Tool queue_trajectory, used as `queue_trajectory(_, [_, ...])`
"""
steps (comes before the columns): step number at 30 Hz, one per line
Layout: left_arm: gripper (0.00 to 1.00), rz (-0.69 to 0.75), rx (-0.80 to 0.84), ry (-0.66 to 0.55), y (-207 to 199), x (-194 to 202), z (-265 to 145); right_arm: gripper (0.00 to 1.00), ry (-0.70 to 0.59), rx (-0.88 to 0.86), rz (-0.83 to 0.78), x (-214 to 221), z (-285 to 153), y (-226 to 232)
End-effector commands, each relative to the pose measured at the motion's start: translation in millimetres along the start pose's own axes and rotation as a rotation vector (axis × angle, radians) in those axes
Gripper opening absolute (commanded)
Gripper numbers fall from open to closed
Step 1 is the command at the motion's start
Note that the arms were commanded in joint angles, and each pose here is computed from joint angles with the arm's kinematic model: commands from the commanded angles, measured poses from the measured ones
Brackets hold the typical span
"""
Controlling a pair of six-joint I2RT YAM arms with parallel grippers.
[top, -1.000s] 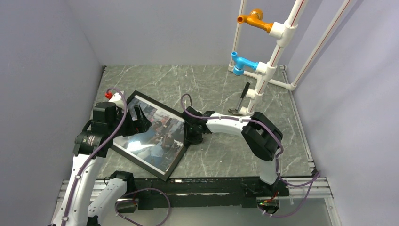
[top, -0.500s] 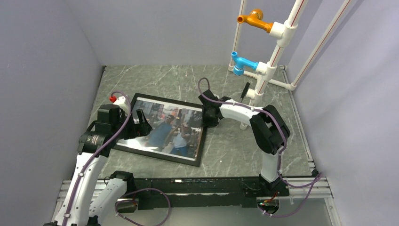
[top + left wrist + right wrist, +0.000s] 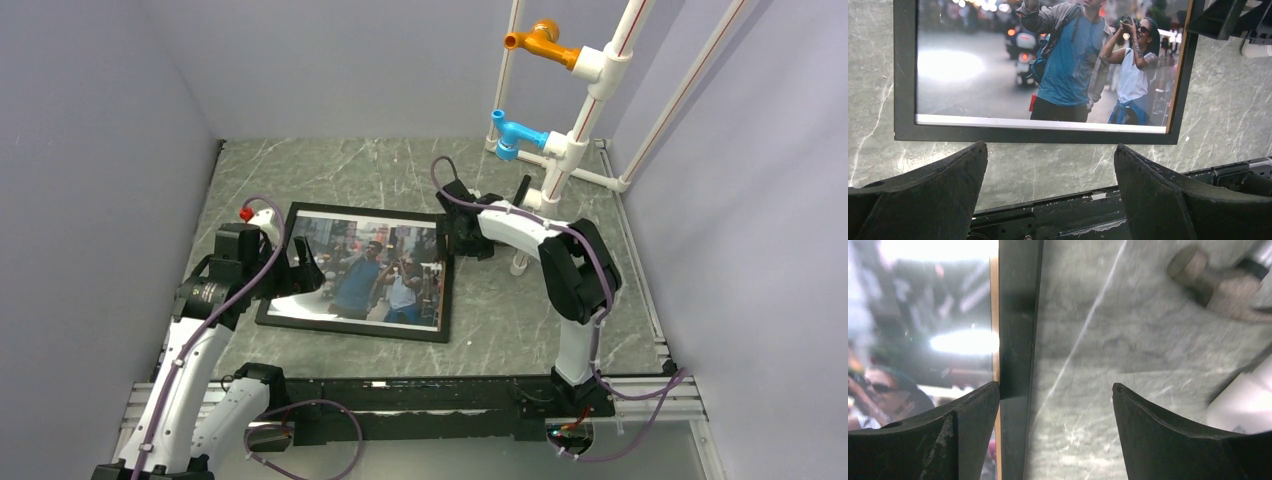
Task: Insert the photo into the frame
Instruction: Adjust the photo frame at the center of the board.
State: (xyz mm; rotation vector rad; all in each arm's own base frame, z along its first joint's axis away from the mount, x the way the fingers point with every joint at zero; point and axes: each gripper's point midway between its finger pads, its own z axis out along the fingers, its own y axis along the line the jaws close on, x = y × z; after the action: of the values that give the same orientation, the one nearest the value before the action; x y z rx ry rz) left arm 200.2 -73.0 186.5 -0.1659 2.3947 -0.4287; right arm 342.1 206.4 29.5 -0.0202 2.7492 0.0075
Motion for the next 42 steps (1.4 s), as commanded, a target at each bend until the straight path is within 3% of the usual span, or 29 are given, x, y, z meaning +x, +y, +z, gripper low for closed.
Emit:
queue_trajectory(1, [0.99, 0.021, 0.009, -0.013, 1.3, 0.4, 3.1, 0.84, 0.050, -0.076, 0.019, 27.3, -24.4, 0.5])
queue_trajectory(18, [1.00, -0.014, 0.033, 0.016, 1.7, 17.0, 12.5, 0.72, 0.195, -0.174, 0.000, 128.9, -39.4, 35.3])
queue_trajectory(25, [1.00, -0.012, 0.029, 0.013, 2.5, 17.4, 10.2, 0.44, 0.194, -0.152, -0.003, 126.4, -32.8, 34.2])
queue_trajectory(27, [0.99, -0.013, 0.034, 0.014, 1.7, 17.9, 10.8, 0.40, 0.187, -0.146, -0.003, 119.2, -30.7, 33.4])
queue_trajectory(34, [0.99, -0.018, 0.049, 0.016, -0.5, 19.7, 11.4, 0.13, 0.167, -0.149, 0.042, 85.6, -19.7, 19.1])
queue_trajectory(39, [0.99, -0.013, 0.048, 0.018, -0.6, 18.1, 11.7, 0.01, 0.149, -0.144, 0.062, 62.5, -11.0, 7.9])
queue_trajectory(42, [0.99, -0.015, 0.051, 0.020, -1.1, 18.2, 12.6, 0.00, 0.163, -0.158, 0.080, 55.8, -4.4, 4.4])
